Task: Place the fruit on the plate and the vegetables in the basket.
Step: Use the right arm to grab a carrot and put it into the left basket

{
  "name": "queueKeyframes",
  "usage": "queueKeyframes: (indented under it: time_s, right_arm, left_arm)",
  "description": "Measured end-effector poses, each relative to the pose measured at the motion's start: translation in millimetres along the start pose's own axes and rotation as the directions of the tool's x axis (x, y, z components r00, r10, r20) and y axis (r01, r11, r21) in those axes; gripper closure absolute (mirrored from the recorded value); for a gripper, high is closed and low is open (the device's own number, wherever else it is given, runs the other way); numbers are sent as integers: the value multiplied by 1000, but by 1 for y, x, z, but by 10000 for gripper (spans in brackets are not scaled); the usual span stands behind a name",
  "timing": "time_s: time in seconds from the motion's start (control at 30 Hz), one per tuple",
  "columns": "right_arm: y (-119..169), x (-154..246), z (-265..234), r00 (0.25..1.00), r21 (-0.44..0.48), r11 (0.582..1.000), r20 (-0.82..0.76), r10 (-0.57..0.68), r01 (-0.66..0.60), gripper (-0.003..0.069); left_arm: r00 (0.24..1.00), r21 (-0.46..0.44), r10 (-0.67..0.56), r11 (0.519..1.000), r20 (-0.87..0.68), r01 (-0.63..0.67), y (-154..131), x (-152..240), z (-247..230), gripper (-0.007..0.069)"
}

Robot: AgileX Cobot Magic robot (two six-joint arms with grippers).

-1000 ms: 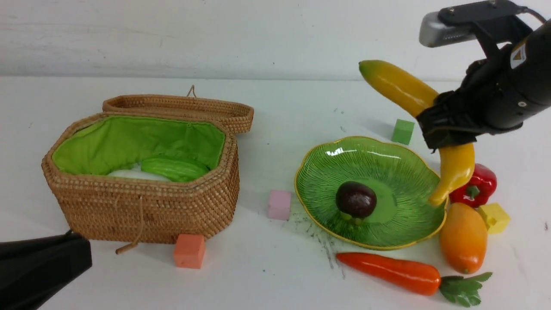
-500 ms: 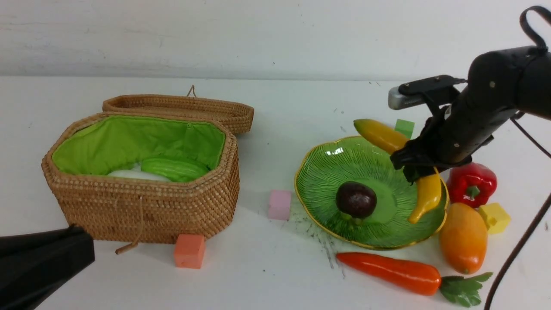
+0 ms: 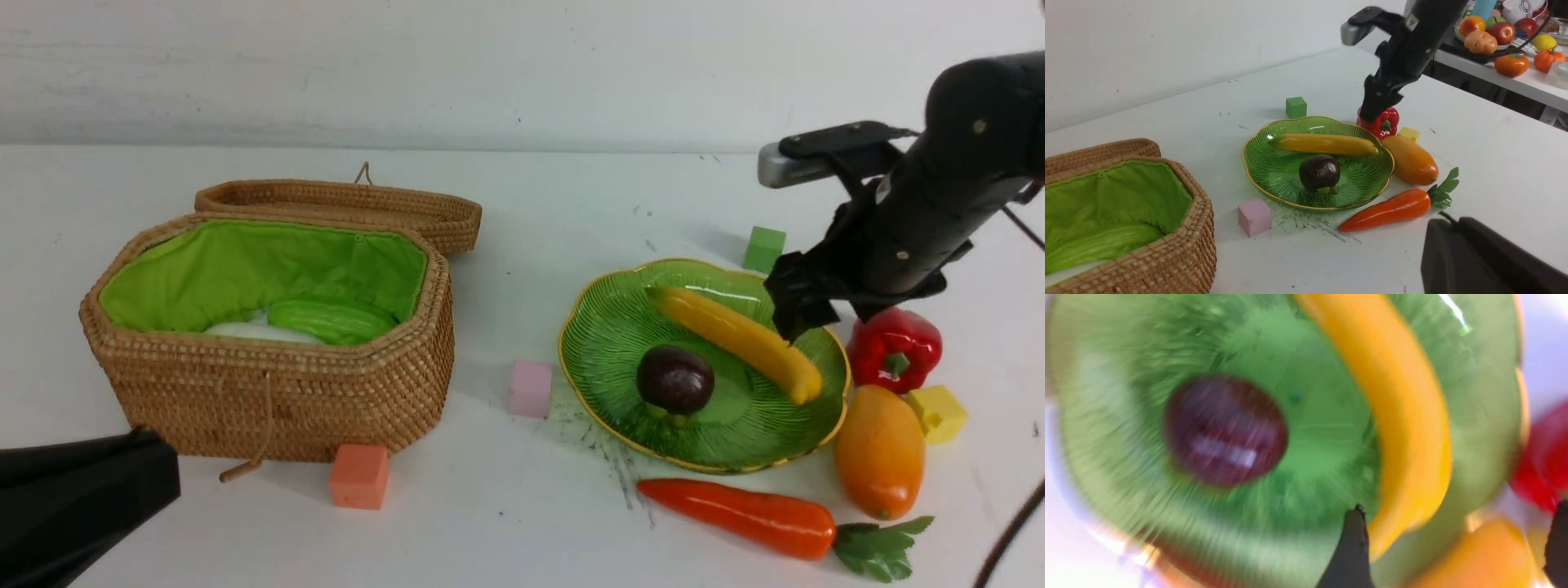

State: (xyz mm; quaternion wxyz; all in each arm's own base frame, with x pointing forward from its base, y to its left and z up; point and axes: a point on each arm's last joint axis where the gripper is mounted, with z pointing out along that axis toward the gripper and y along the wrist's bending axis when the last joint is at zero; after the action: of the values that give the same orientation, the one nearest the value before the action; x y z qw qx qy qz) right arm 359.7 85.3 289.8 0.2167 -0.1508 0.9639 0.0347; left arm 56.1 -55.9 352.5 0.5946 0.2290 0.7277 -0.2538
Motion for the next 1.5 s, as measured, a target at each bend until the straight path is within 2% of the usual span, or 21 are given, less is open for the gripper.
queueKeyframes:
  time_s: [0.13,0.27,0.33,0.4,0.57,0.6,0.63,0.67,0.73,0.87,1.0,1.17,1.5]
  right_arm:
    - [11,28,-47,999,-84,996,-53,-6,2,251]
    - [27,81,-60,988,-219,969,-79,-134,114,447]
    - [29,98,-54,974,-243,950,-62,-216,195,489]
    - [29,110,-42,960,-235,935,-26,-280,266,498]
    - [28,116,-12,943,-214,920,14,-333,328,416]
    - [27,115,-3,942,-212,919,12,-337,331,353]
    - [27,114,0,942,-211,920,11,-336,331,335]
    - [26,112,11,942,-205,921,8,-336,330,265]
    - [25,111,24,944,-206,924,-7,-331,322,182]
    - [32,110,47,929,-213,911,-33,-368,353,72]
    - [44,108,61,890,-193,876,-26,-455,442,62]
    - [51,106,67,838,-148,830,-10,-546,538,92]
    - [53,113,87,823,-178,819,-72,-564,546,105]
  left_arm:
    - [1000,1,-1,1000,0,1,0,0,0,617]
    - [1000,9,-1,1000,-10,1,-1,1,0,616]
    - [1000,12,-1,1000,-14,1,-1,1,0,614]
    - [1000,13,-1,1000,-15,1,-1,1,0,612]
    - [1000,24,2,1000,-28,-1,-2,3,0,608]
    - [999,37,12,999,-41,-11,-3,4,0,608]
    - [999,44,19,999,-48,-17,-4,4,0,608]
    - [997,63,41,997,-67,-37,-5,6,0,608]
    - [993,87,76,994,-87,-68,-7,8,-1,606]
    - [989,116,116,988,-89,-106,-10,9,-1,605]
    - [989,126,123,986,-79,-112,-11,9,-1,606]
    - [989,134,125,984,-80,-114,-11,9,-1,603]
    - [989,135,125,984,-79,-114,-11,9,-1,597]
